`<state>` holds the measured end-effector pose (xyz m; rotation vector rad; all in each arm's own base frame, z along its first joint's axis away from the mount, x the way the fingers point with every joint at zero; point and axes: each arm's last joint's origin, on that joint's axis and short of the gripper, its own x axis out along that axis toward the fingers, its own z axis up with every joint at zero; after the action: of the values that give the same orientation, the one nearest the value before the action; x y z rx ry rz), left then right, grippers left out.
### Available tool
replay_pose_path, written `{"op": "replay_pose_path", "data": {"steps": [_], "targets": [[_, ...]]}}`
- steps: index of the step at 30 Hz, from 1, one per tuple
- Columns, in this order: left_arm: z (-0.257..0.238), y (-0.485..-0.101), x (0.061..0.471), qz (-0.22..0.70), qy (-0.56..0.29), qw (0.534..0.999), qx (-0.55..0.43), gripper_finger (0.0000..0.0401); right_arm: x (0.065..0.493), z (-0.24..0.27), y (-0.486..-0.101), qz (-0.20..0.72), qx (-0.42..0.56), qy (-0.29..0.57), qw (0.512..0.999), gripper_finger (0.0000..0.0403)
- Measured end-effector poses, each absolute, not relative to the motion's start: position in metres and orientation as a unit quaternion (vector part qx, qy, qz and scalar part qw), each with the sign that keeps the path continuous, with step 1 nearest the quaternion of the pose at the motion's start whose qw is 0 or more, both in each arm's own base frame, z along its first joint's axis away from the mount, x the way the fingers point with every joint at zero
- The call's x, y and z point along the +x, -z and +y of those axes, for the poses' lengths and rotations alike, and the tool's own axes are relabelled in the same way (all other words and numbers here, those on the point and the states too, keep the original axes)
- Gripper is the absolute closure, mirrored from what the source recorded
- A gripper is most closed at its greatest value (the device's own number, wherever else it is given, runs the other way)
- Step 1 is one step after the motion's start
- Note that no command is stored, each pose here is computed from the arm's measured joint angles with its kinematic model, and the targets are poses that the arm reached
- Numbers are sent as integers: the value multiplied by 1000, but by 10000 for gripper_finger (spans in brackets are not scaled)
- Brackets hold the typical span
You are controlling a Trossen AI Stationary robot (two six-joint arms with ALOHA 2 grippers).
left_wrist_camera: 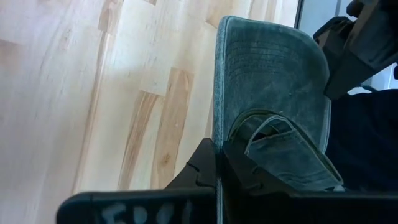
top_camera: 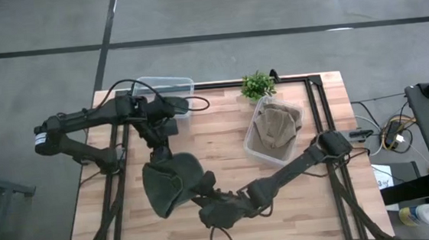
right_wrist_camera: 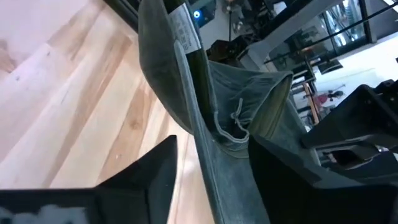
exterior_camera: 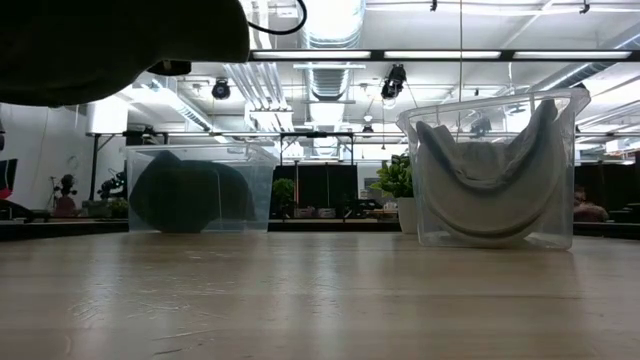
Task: Pick & Place hat
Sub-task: Put the blue cap into the left transparent bin
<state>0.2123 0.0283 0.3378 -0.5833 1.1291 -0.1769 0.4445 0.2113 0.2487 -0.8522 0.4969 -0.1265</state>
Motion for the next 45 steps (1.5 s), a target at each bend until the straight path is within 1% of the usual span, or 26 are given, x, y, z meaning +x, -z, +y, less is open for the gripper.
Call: {"op": "replay_pose_path", "data": {"steps": [2,4,6,8,9,10,16,28,34,37,41,45], "targets": [[28,-338,212,527,83,801,-271,400,446,211,-248,244,-408,62,877,232],[28,-338,212,527,83,801,-271,400,446,210,-248,251,-396,64,881,264],[28,-338,212,527,84,802,-269,400,446,210,-249,255,-373,70,889,308],[28,-337,212,527,85,802,-268,399,445,209,-251,265,-364,70,890,362],[28,-336,212,527,85,802,-268,397,444,209,-252,270,-364,70,889,377],[28,-336,213,528,85,802,-268,392,444,209,-254,271,-360,71,890,382],[29,-334,213,531,74,802,-264,375,444,209,-262,266,-345,69,897,390],[32,-333,213,532,32,810,-245,369,444,209,-261,270,-334,71,900,393],[34,-340,212,531,19,820,-215,369,443,209,-259,279,-328,57,901,393],[34,-347,212,523,10,828,-202,369,443,209,-258,283,-326,52,901,394],[37,-363,209,511,-28,841,-174,369,444,206,-256,290,-323,53,899,394],[33,-384,205,480,-9,863,-160,369,449,194,-256,294,-312,69,901,393]]}}
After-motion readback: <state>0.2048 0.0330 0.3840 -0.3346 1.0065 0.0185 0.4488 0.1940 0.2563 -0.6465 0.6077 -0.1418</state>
